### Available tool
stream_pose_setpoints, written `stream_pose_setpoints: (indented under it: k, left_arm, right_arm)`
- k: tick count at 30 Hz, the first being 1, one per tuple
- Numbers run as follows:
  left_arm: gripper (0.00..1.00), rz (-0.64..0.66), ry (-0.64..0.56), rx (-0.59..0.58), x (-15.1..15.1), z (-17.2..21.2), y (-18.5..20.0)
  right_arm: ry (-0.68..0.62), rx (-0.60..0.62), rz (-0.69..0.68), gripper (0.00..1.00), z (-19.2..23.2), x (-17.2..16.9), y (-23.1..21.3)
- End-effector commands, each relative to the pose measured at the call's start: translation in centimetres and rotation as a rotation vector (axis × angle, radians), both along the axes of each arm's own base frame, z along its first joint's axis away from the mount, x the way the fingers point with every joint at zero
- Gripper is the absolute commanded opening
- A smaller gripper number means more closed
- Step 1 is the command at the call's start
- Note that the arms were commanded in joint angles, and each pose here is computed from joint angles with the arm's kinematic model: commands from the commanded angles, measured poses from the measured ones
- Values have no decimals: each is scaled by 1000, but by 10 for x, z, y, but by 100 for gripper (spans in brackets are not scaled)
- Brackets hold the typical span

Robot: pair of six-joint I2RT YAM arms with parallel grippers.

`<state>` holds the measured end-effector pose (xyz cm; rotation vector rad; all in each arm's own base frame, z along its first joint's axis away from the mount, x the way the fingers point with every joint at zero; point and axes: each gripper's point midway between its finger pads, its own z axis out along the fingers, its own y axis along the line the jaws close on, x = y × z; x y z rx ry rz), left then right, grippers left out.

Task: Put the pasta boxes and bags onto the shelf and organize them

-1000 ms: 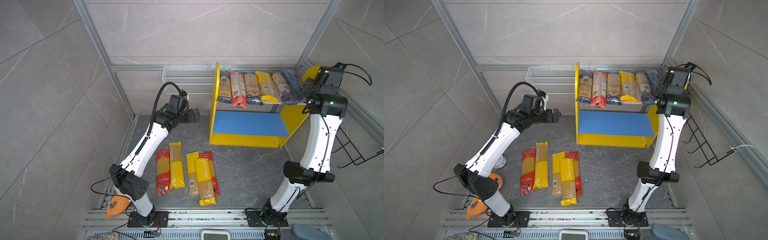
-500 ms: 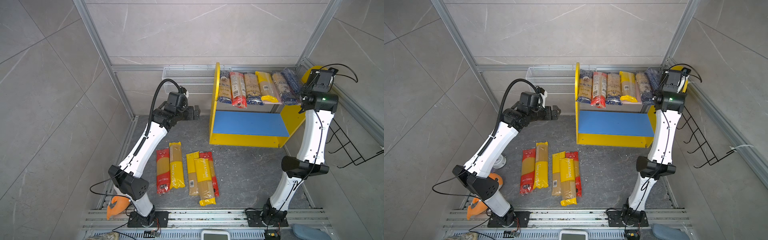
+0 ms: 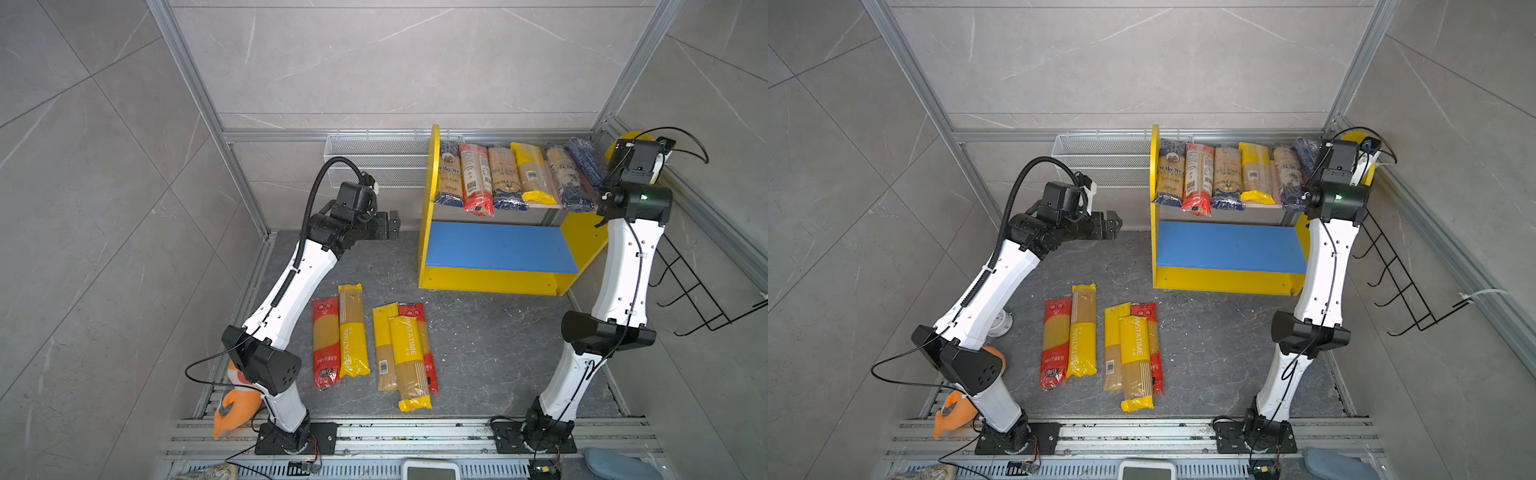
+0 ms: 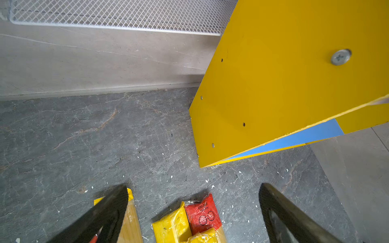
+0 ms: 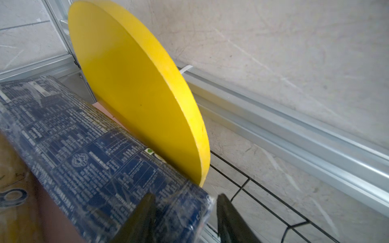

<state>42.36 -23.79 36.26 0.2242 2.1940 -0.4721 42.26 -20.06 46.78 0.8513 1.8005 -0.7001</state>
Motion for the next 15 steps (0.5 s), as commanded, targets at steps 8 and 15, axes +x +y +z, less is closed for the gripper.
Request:
stream_pose_setpoints:
  k: [8, 15]
  left_arm:
    - [100, -5, -42, -5, 0, 14, 4]
    - [100, -2, -50, -8, -2, 15, 7]
  right_arm:
    - [139, 19, 147, 49, -30, 19, 59]
    - [68, -1, 148, 74, -3, 5, 59]
